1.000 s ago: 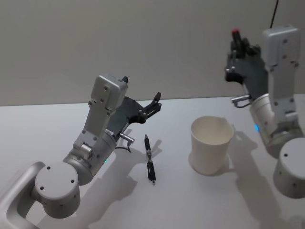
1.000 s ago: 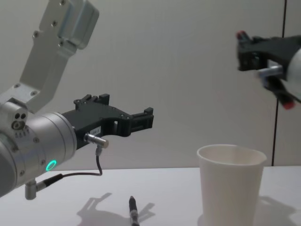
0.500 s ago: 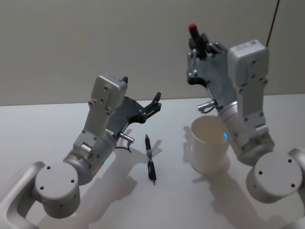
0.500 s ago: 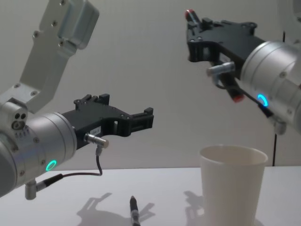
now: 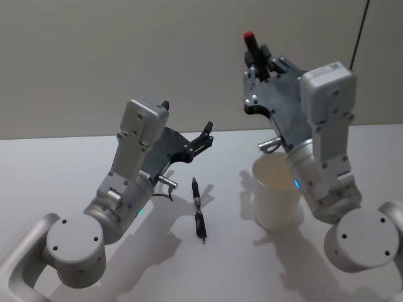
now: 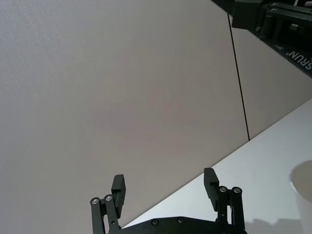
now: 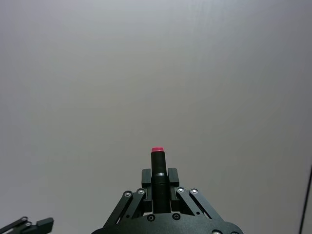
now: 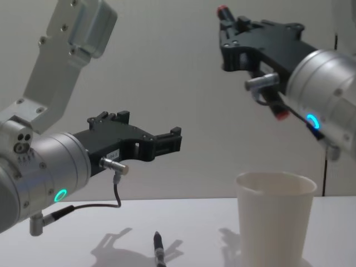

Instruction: Place the pen into the pen holder.

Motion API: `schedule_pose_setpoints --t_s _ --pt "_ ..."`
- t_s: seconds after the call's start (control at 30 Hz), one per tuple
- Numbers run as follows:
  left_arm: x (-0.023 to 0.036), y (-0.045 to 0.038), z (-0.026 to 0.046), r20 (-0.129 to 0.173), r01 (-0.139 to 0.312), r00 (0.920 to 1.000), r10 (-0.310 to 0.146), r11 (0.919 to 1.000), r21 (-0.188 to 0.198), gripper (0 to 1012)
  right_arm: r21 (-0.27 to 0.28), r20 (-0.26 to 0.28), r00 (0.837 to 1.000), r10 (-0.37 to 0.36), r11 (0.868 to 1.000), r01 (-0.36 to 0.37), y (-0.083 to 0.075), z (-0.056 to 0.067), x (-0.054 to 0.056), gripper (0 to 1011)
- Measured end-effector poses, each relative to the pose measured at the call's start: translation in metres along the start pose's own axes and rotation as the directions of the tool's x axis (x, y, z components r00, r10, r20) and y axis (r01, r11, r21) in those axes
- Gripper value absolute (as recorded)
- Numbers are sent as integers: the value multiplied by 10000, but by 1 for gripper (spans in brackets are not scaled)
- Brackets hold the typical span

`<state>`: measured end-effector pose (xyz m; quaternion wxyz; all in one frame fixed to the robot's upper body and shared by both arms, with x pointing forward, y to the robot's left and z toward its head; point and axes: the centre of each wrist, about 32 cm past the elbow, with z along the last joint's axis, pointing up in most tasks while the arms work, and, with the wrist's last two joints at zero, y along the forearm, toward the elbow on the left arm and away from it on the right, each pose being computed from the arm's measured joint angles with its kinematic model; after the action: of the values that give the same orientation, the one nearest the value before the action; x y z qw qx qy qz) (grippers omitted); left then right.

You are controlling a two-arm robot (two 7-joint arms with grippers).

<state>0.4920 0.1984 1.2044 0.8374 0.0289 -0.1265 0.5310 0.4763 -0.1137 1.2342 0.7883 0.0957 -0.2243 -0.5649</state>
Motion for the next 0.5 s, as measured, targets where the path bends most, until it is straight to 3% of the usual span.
schedule_pose_setpoints --t_s 0.23,0.5 --pt "0 0 0 0 0 10000 0 10000 0 1001 -141 96 9992 -396 9991 398 -76 -23 78 185" --pt "0 0 0 0 0 10000 0 10000 0 1001 -178 87 9983 -569 9982 570 -145 -58 68 185"
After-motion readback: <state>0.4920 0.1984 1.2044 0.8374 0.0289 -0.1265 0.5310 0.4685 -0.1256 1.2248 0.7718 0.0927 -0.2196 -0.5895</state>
